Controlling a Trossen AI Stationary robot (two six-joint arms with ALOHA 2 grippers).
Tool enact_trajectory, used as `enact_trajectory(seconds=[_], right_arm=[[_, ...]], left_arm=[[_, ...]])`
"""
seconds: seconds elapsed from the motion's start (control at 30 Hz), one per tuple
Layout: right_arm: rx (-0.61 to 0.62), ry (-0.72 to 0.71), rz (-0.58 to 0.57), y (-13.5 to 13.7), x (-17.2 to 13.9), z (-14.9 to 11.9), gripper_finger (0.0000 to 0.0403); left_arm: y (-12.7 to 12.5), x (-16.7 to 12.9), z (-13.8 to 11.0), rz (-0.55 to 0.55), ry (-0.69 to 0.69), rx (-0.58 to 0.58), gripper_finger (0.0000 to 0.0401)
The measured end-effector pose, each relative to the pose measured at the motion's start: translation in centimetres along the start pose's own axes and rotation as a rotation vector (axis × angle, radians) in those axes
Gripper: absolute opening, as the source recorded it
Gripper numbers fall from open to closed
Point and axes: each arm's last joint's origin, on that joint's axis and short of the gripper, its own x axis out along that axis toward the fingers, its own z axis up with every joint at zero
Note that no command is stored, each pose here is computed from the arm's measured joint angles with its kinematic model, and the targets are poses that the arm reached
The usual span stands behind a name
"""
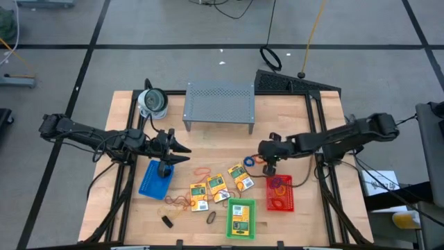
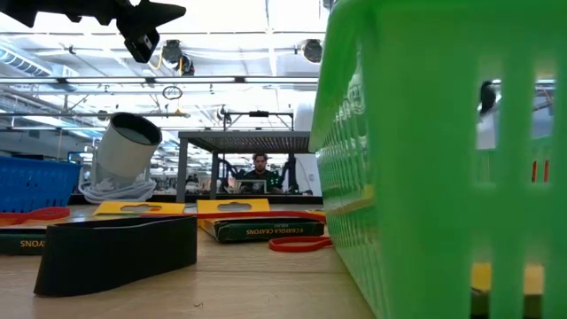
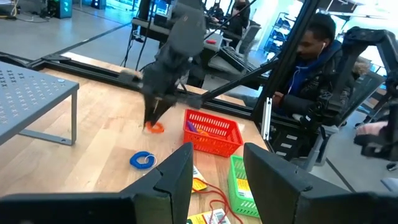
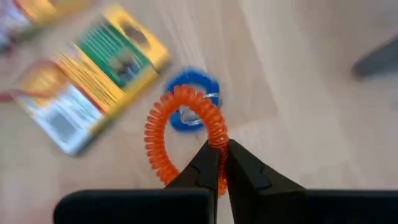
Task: Pick & Place Office Desk Supplies
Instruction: Put the orange spring keychain into the red bin
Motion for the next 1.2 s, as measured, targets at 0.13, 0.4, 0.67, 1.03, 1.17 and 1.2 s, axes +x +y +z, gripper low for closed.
enact_trajectory(seconds=[0.13, 0.4, 0.67, 1.03, 1.17, 1.2], right_arm=[[-0.028, -0.122, 0.069, 1.0, -3.2, 0.2, 0.0002], [-0.152, -0.216, 0.334, 2.9, -8.9, -1.5, 0.0001], [-0.177, -0.121, 0.413, 4.1, -10.3, -3.7, 0.0001], [-0.108, 0.043, 0.374, 4.3, -7.0, -7.0, 0.0003], [-0.034, 0.017, 0.411, 4.5, -6.3, -7.5, 0.0022], [-0.03, 0.006, 0.422, 4.6, -6.2, -7.5, 0.0031]], left_arm=[[0.0, 0.0, 0.0, 0.0, 0.0, -0.001, 0.0152], [0.0, 0.0, 0.0, 0.0, 0.0, -0.007, 0.0152], [0.0, 0.0, 0.0, 0.002, -0.001, -0.024, 0.0152], [0.0, 0.0, 0.0, 0.002, -0.001, -0.042, 0.0152], [0.0, 0.0, 0.0, 0.001, -0.001, -0.052, 0.0152], [0.0, 0.0, 0.0, 0.001, -0.001, -0.053, 0.0152]])
